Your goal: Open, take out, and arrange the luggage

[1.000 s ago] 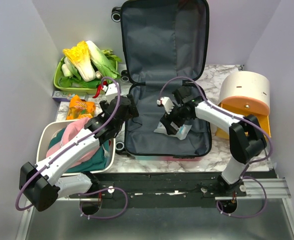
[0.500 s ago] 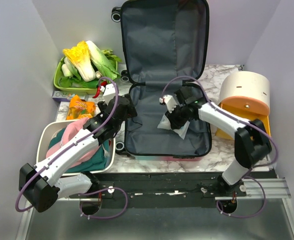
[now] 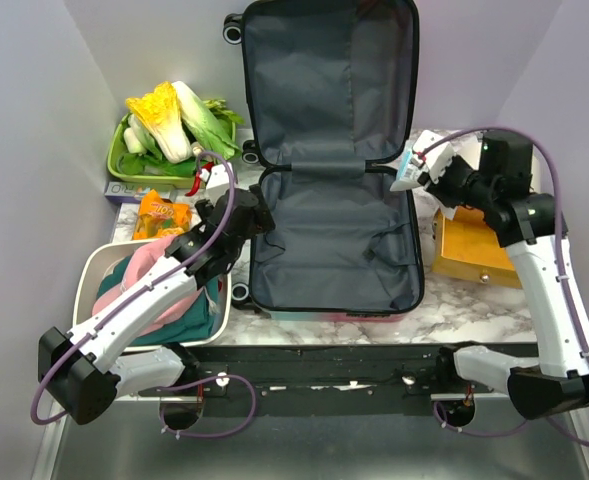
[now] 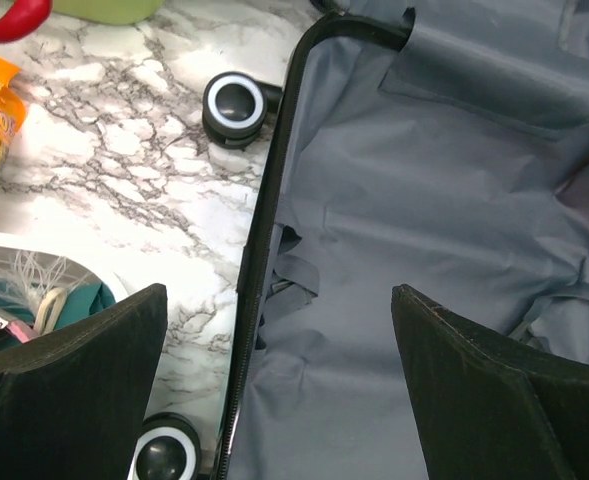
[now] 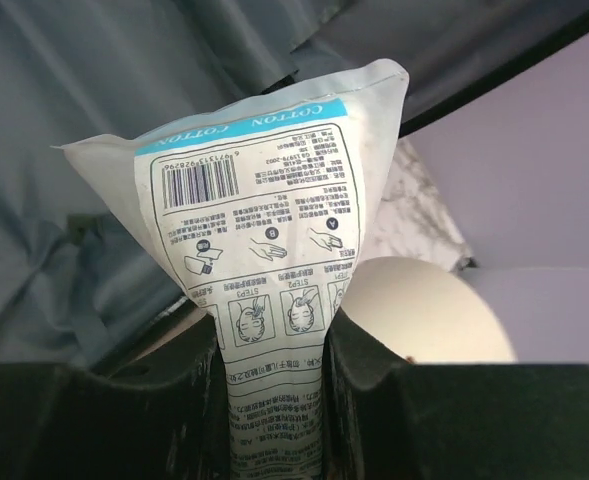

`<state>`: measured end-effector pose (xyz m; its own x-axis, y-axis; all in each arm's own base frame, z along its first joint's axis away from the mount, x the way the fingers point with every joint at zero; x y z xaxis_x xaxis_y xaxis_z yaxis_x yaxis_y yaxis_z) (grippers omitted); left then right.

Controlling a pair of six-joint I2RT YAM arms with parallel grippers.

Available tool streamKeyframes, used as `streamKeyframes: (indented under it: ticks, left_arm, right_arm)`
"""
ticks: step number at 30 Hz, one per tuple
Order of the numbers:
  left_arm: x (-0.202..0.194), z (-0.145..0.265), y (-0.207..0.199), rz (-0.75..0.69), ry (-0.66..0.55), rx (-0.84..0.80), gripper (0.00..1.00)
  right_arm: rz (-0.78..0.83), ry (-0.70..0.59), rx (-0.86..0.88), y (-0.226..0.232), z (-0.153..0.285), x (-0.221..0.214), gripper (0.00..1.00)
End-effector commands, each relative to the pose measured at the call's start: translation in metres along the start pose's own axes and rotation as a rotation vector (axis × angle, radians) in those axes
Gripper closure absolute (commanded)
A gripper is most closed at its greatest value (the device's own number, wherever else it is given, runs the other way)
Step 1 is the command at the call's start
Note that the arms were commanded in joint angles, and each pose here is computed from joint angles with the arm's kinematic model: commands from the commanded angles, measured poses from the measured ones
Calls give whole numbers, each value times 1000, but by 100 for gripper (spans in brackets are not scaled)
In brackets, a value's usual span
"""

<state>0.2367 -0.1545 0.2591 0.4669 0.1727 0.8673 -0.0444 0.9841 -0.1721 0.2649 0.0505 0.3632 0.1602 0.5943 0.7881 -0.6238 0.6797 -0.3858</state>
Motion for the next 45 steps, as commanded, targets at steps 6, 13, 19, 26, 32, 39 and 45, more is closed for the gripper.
streamKeyframes:
  ticks: [6,13,19,26,32,39,45]
  left_arm:
    - [32,6,-6,-5,-85,-7,1]
    - [21,-4,1,55,-130,43,1]
    - [13,-15,1,82,-138,76,1]
    - [15,-22,0,91,-115,156,1]
    - [16,-28,-3,83,-113,172,1]
    - [23,-30,-4,52,-130,194,1]
    - [23,-31,-3,46,-145,191,1]
  right_arm:
    - [554,108,74,-15,36,5,68]
    - [532,17,-56,-31,23,-20,68]
    - [360,104,-79,-55,31,-90,71]
    - [342,132,-23,-45,39,-131,72]
    - [346,225,38,-32,41,-150,72]
    - [281,273,84,-21,43,-165,43]
    - [264,299,72,-17,48,-169,24]
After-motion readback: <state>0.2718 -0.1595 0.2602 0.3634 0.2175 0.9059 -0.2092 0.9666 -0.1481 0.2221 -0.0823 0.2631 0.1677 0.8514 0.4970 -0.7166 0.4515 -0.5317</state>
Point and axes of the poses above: each gripper's point midway between its finger pads, its own z axis back along the fingers, its own y axis along the line the jaws close on, x = y × z, the point moved 8 cm from there along z, back along the fingers, and after that the axes turned 9 degrees about -z, right-handed, at the moved point
